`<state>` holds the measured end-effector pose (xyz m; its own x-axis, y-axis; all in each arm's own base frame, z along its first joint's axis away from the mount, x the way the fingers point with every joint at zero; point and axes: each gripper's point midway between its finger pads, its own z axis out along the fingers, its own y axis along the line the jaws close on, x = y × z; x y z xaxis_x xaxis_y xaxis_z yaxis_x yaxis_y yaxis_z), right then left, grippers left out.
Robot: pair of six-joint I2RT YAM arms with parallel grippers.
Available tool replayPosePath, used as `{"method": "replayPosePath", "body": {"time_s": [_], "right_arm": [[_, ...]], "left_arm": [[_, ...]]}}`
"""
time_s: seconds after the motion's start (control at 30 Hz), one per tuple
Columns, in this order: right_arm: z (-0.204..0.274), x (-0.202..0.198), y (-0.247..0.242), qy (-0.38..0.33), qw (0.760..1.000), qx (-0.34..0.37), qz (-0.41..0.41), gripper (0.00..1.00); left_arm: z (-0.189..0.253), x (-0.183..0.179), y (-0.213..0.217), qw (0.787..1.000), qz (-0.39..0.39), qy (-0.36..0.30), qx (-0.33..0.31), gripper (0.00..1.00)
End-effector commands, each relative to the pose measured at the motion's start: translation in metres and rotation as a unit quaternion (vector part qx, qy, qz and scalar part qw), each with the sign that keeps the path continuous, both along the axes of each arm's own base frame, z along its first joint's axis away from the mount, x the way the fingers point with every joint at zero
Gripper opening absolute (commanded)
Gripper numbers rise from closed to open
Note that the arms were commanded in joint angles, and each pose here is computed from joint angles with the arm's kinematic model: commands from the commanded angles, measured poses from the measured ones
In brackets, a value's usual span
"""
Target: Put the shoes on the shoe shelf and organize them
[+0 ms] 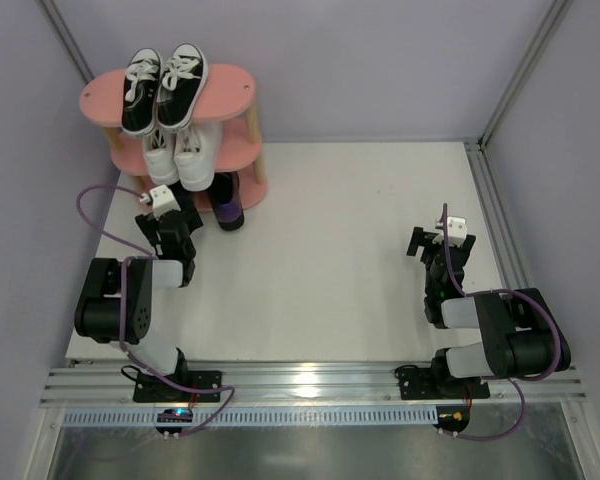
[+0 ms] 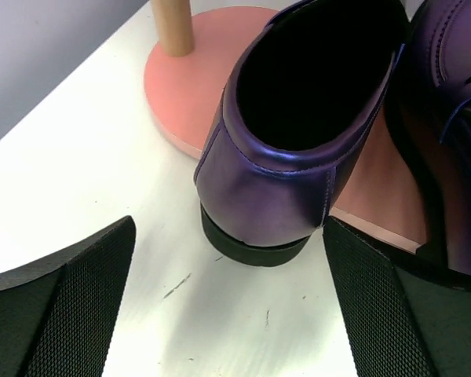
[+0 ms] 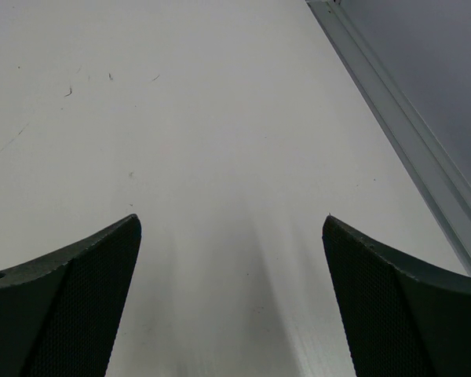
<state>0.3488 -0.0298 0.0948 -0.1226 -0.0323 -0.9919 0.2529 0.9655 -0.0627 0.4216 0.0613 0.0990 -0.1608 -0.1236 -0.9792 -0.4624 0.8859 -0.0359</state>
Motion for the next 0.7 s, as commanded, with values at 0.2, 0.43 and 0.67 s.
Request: {"method": "replayPosePath", "body": {"time_s": [0.2,0.43,0.67], "right_arm": [[0.028,0.008,0.002,-0.054,0.998,0.015,0.003,0.97],[0.028,0.009,0.002,-0.055,0.998,0.015,0.002,0.97],[0.027,0.008,0.002,-0.054,0.998,0.015,0.002,0.97]], "left_arm": [[0.05,-0.005,-0.007,0.998,0.019,-0.043,0.033,1.0],[0.055,-0.033,-0.029,0.998,-0.013,-0.025,-0.063,1.0],[0.079,-0.073,-0.082,0.988,-0.097,-0.047,-0.108,1.0]]}}
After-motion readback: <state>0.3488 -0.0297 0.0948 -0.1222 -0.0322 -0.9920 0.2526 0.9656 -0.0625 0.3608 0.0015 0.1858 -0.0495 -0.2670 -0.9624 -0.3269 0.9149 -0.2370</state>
